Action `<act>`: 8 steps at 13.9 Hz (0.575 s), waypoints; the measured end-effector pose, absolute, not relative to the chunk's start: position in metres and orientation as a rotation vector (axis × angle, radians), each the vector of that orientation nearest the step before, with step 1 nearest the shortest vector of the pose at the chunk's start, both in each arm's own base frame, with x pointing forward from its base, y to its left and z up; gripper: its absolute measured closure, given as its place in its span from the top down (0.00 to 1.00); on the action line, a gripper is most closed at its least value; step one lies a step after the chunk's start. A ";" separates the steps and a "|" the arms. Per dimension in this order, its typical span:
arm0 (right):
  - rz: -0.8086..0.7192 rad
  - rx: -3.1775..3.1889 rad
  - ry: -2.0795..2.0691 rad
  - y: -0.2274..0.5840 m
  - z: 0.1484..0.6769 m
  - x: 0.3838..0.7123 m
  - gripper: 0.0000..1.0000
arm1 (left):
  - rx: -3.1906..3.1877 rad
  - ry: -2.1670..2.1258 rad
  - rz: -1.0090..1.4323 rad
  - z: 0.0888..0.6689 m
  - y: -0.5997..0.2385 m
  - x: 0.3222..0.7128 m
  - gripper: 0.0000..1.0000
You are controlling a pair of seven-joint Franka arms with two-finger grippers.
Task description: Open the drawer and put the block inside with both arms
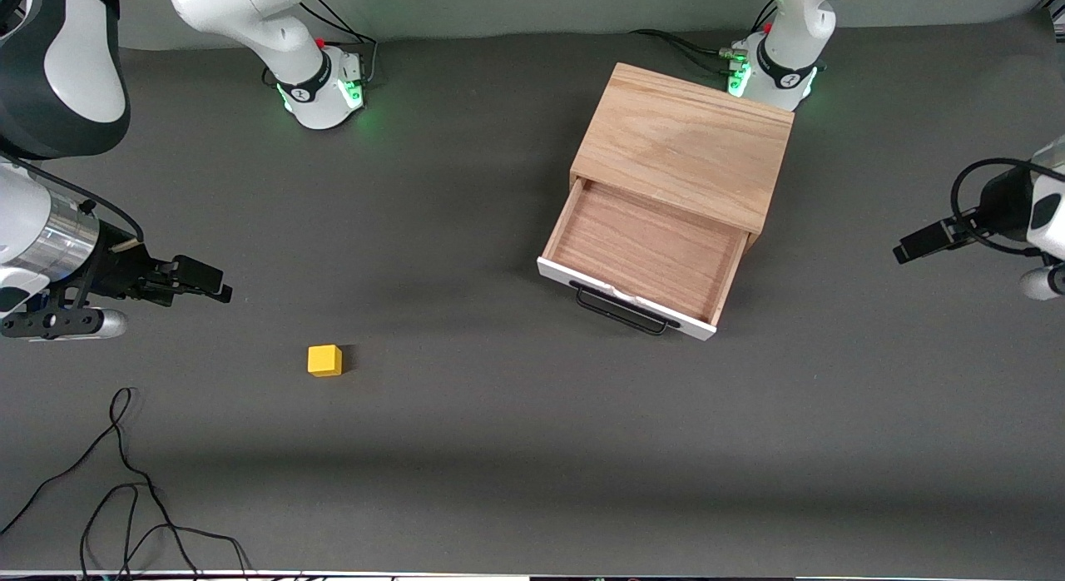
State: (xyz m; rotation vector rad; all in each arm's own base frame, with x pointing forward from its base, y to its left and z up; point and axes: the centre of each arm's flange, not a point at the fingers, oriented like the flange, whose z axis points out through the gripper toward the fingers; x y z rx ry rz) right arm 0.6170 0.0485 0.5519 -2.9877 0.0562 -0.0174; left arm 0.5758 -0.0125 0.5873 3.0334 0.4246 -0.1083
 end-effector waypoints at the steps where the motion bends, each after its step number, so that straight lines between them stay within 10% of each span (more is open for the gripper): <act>1: -0.018 -2.988 0.056 0.049 0.552 0.617 1.00 | 3.040 0.391 -0.100 0.590 -0.013 0.574 1.00; 8: -0.023 -2.987 0.041 0.054 0.554 0.617 1.00 | 3.123 0.117 -0.004 0.595 -0.030 0.577 1.00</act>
